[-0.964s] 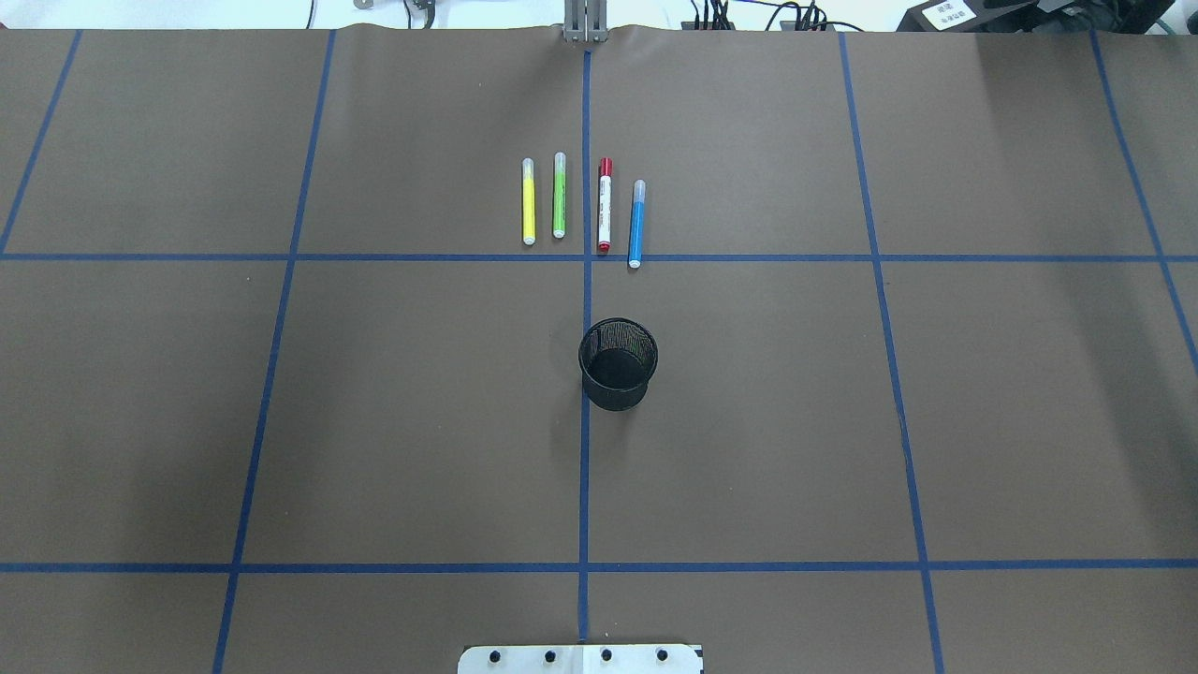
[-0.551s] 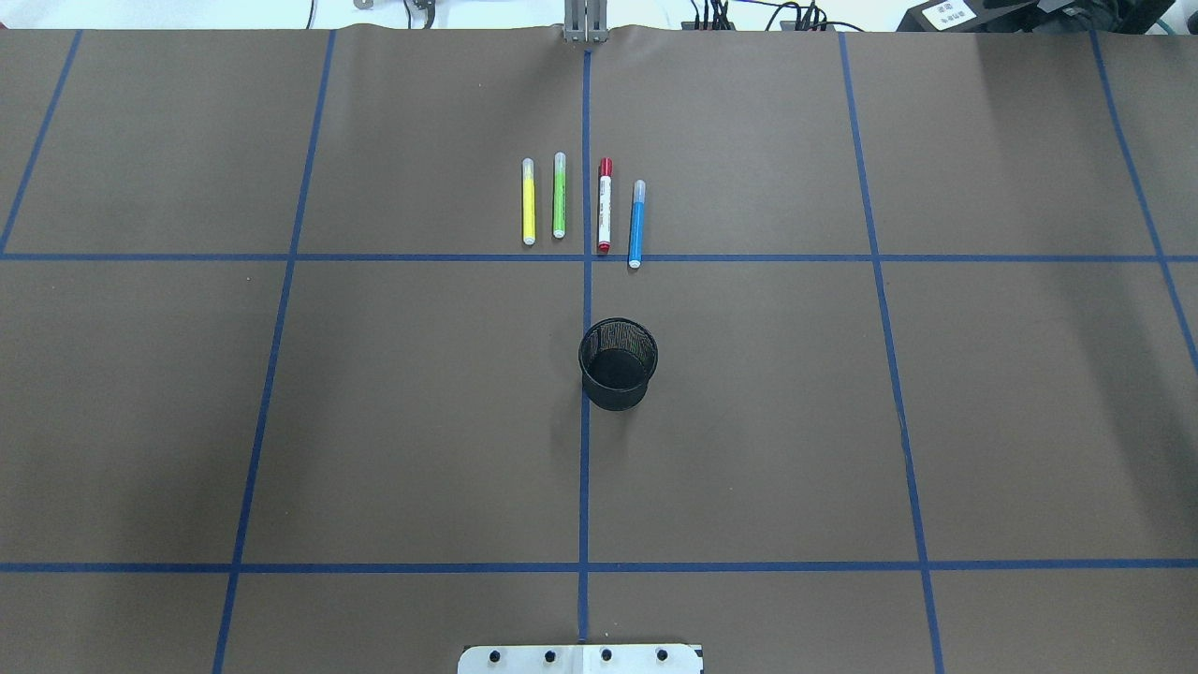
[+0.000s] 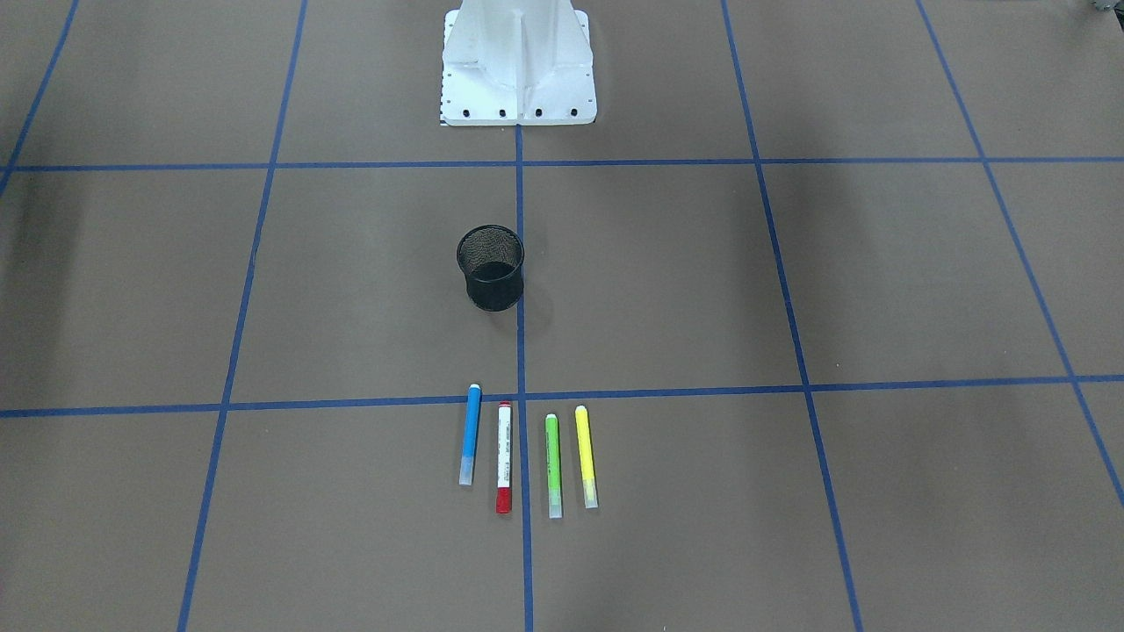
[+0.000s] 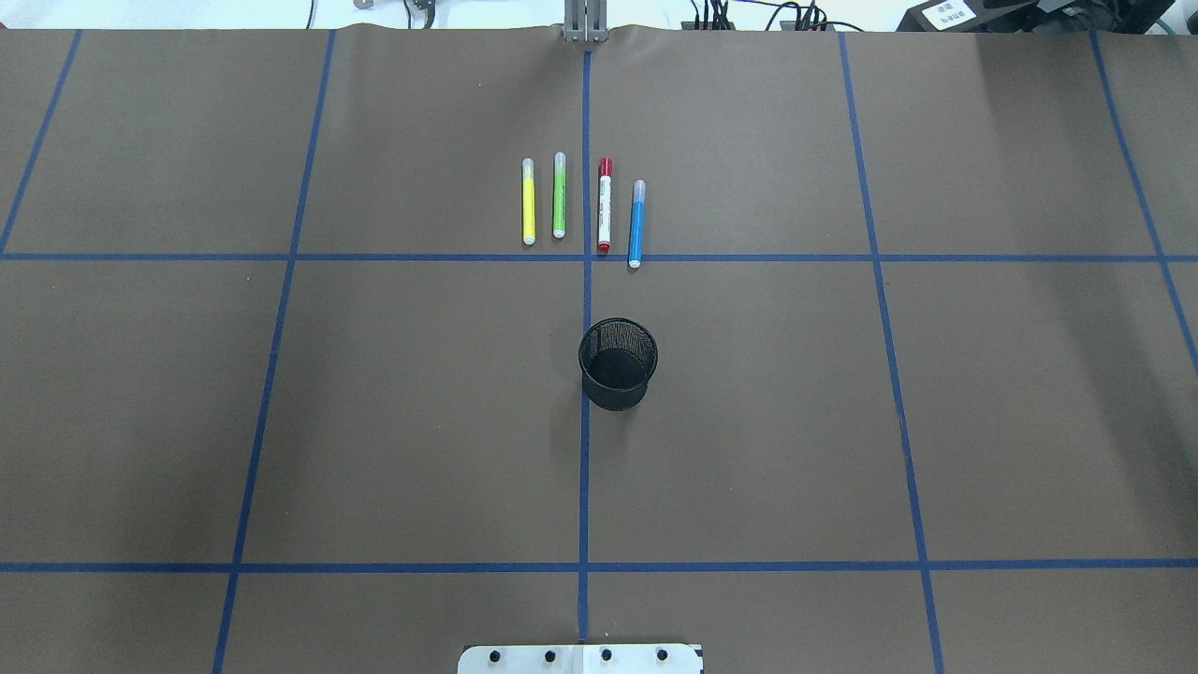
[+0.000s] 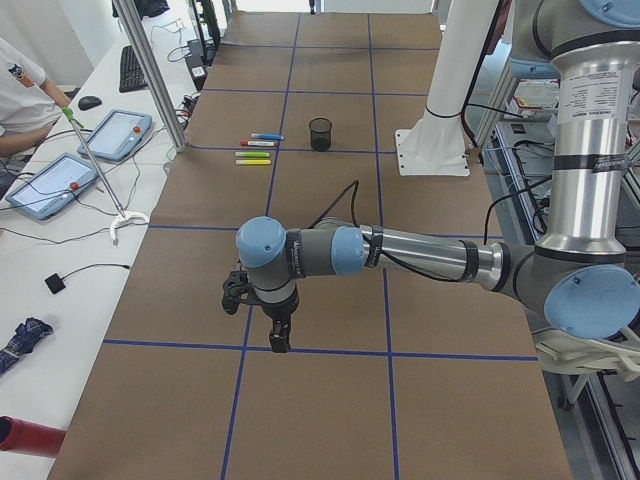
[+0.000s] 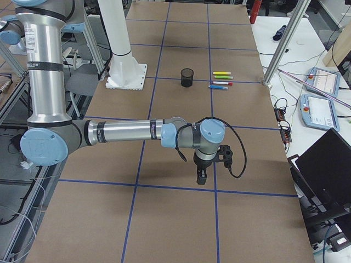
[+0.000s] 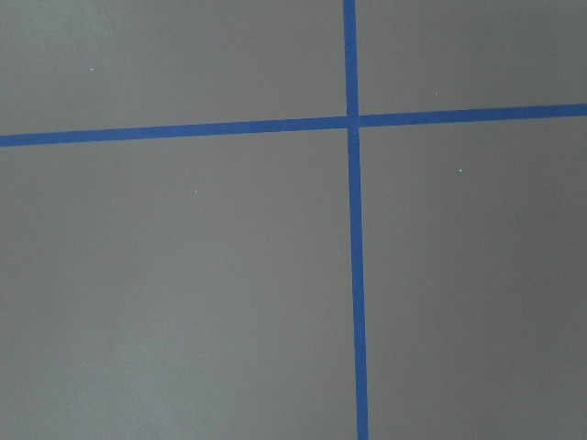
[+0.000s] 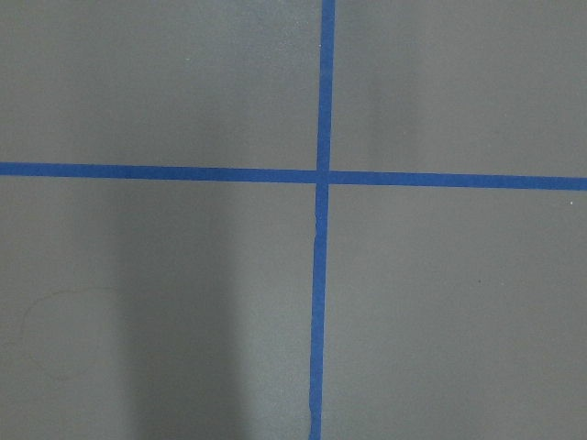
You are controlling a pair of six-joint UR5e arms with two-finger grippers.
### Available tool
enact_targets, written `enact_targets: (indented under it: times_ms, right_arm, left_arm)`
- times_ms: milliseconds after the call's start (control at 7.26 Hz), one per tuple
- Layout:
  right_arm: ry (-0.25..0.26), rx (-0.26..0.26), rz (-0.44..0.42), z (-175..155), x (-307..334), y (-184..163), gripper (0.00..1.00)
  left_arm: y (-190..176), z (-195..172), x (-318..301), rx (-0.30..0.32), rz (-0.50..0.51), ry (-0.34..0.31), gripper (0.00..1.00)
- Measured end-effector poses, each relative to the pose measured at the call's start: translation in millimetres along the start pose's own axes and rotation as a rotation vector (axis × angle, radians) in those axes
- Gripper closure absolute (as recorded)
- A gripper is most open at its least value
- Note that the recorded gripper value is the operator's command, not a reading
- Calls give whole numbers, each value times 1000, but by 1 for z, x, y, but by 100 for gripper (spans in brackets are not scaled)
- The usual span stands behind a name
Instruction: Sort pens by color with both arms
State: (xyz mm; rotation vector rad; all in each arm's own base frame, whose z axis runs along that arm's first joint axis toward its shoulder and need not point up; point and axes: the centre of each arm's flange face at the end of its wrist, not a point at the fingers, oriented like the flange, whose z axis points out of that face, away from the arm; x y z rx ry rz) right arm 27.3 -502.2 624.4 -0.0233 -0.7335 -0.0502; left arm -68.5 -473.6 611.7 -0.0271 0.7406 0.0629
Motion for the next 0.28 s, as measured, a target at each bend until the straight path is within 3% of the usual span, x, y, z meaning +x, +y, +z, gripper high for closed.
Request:
enact_targets:
  times_ms: [275]
  right_arm:
    - [-4,-9,-14,4,-8,-2,1]
  left_arm:
    - [-1,-7,13,18,11,55,0]
